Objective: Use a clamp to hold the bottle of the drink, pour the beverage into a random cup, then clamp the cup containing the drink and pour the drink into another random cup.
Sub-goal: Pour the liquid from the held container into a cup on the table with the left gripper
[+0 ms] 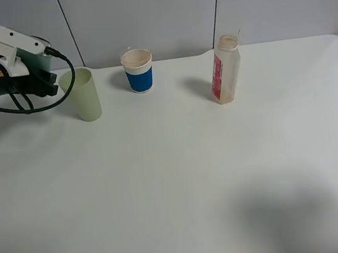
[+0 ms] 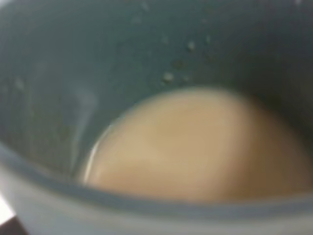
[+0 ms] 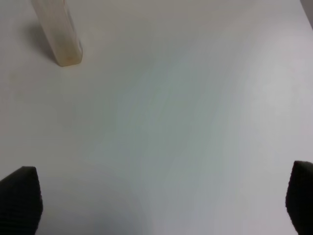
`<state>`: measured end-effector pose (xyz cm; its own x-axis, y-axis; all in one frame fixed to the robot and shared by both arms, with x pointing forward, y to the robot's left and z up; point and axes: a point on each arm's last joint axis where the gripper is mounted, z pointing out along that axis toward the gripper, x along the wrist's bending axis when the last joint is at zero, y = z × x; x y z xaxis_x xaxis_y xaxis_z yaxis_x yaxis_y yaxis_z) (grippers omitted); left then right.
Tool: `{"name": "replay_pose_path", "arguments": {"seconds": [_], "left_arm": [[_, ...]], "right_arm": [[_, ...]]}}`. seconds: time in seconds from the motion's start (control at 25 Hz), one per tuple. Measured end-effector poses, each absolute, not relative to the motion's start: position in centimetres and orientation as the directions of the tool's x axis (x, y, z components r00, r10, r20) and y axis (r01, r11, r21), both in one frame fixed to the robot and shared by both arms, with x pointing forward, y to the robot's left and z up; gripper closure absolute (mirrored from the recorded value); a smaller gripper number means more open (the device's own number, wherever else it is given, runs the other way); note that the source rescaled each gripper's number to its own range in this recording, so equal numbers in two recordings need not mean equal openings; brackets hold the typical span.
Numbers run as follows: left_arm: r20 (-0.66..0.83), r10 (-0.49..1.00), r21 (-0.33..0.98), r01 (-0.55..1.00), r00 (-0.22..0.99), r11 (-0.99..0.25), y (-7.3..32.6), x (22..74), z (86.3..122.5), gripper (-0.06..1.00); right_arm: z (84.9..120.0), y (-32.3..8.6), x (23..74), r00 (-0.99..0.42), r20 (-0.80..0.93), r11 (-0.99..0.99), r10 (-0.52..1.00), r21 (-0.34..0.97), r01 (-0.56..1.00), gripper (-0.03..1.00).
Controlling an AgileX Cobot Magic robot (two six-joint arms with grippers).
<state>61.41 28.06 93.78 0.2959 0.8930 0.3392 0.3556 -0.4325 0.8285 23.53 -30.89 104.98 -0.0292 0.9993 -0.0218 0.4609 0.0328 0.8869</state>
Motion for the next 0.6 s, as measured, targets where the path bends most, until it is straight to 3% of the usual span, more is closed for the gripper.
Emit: {"name": "replay_pose_path", "arguments": {"seconds": [0.6], "left_arm": [[0.446, 0.814, 0.773, 0.298, 0.372, -0.56, 27.78, 61.35, 93.74, 0.94]], "right_arm": [[104.98, -30.89, 23.53, -0.029, -0.022, 0.033, 0.999, 0.887, 0.461, -0.03]]}}
